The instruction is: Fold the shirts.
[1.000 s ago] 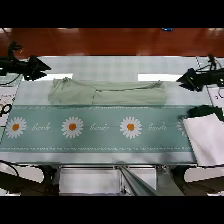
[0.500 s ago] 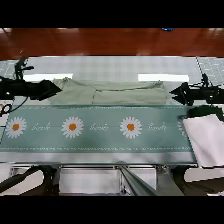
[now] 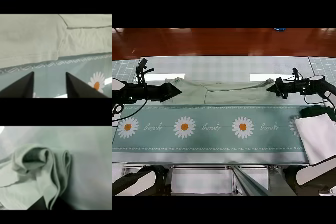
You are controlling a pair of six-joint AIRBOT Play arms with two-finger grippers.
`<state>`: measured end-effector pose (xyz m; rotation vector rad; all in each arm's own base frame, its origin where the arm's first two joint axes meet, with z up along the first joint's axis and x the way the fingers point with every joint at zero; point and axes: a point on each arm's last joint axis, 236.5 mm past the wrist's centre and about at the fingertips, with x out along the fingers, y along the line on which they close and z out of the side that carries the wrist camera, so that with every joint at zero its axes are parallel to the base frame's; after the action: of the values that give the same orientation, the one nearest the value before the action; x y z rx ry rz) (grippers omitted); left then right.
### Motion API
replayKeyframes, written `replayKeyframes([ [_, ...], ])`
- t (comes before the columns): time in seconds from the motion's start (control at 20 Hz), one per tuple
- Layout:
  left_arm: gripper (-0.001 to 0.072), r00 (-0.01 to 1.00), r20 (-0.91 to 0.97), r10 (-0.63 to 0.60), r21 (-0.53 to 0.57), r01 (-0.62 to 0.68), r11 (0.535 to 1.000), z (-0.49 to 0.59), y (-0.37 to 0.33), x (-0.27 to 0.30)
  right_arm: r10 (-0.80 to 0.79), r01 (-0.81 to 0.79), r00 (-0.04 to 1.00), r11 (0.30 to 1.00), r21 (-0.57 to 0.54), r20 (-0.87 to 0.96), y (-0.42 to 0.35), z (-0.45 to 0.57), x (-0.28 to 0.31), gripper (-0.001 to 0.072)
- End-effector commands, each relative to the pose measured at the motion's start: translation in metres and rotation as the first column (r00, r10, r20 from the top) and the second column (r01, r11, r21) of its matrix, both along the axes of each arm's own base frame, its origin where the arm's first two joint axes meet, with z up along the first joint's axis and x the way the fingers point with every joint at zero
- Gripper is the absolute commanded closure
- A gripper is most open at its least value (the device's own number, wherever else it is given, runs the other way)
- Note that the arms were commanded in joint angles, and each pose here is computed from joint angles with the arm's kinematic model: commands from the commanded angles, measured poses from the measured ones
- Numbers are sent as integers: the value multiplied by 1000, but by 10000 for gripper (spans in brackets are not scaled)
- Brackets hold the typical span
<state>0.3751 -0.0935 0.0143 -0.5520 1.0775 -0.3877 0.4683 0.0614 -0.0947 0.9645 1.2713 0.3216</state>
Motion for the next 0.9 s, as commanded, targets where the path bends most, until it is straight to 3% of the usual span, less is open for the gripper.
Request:
replayKeyframes([
  [0.0, 593, 1000, 10, 8, -4, -8, 1000, 1, -1, 2, 107, -107, 993, 994, -2, 55, 16, 31, -4, 681],
  [0.05, 689, 1000, 13, 11, -23, -11, 1000, 4, -5, 3, 149, -145, 987, 988, -58, 58, 11, 41, -13, 682],
  [0.2, 690, 997, 79, 19, -62, -15, 998, 15, -36, 18, 205, -175, 973, 955, -239, 108, -4, 87, -33, 682],
  [0.4, 691, 985, 55, -166, -57, 169, 984, -6, -135, 14, 222, -139, 948, 934, -329, 230, 4, 158, -73, 682],
  [0.65, 691, 899, -43, -435, -98, 429, 898, -33, -268, 11, 215, -91, 921, 930, -356, 325, 18, 212, -139, 682],
  [0.85, 691, 794, -152, -589, -157, 569, 807, -61, -356, -34, 224, -78, 898, 928, -365, 378, 26, 240, -171, 682],
])
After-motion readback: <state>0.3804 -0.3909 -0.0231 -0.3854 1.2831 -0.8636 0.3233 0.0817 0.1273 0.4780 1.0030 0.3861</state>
